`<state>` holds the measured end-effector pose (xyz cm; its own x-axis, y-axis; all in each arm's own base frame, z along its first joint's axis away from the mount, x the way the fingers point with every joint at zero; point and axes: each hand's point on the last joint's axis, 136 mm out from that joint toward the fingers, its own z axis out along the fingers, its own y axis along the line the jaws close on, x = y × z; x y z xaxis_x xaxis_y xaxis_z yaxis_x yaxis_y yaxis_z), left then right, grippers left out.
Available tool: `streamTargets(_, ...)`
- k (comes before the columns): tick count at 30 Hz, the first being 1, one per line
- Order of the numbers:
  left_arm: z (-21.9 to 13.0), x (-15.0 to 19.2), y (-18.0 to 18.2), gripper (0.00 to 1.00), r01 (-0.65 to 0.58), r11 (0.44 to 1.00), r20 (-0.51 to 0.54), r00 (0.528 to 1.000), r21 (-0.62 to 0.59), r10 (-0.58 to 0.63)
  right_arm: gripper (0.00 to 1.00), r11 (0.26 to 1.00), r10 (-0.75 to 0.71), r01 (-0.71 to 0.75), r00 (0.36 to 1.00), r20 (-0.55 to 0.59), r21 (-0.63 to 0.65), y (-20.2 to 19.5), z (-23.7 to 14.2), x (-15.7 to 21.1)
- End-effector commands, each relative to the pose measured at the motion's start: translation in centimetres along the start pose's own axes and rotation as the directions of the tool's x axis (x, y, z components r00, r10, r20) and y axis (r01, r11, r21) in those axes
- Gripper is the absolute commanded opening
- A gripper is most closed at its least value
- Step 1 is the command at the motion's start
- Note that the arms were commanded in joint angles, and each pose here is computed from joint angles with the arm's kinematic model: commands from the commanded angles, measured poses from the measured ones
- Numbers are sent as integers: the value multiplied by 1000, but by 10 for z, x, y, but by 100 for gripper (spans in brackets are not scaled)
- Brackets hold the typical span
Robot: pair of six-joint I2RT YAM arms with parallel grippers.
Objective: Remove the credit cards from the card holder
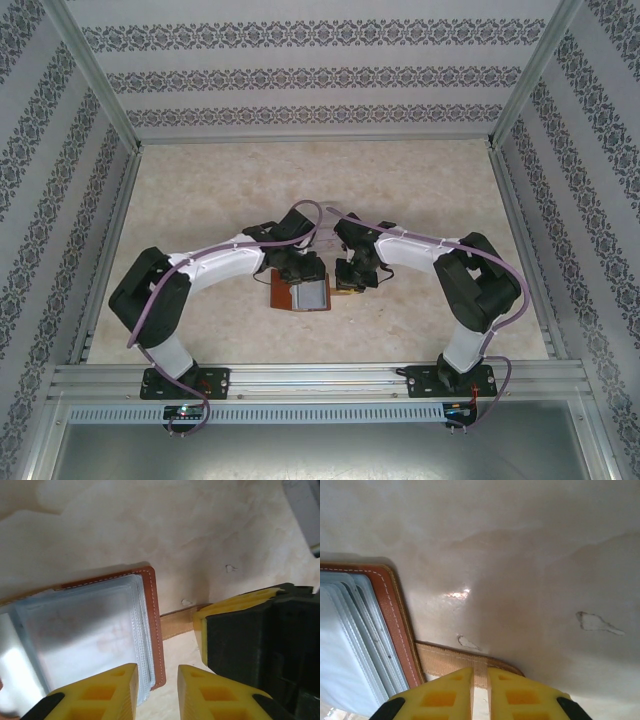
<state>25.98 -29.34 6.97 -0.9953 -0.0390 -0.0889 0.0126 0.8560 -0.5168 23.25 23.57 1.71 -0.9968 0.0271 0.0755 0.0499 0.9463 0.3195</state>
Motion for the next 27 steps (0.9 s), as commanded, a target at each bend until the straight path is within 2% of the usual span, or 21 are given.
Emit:
streamTargets(1,4,2,-11,27,16,1000,-25,1000,26,-16,17,1000,-6,6,1000,-8,26,-7,5,3)
streamTargets(6,15,6,-16,28,35,997,-58,998,72,-31,17,1000,-6,7,1000,-10,21,-6,4,4)
streamTargets(13,29,13,-14,31,49,996,-115,993,71,-41,17,1000,-7,7,1000,-12,23,-7,3,4)
streamTargets(20,30,20,2,35,43,999,-137,989,-22,-46,17,1000,-4,4,1000,-11,25,-8,3,4)
streamTargets(27,20,21,21,37,0,986,-123,992,-165,-20,17,1000,-7,8,1000,-12,18,-6,2,4)
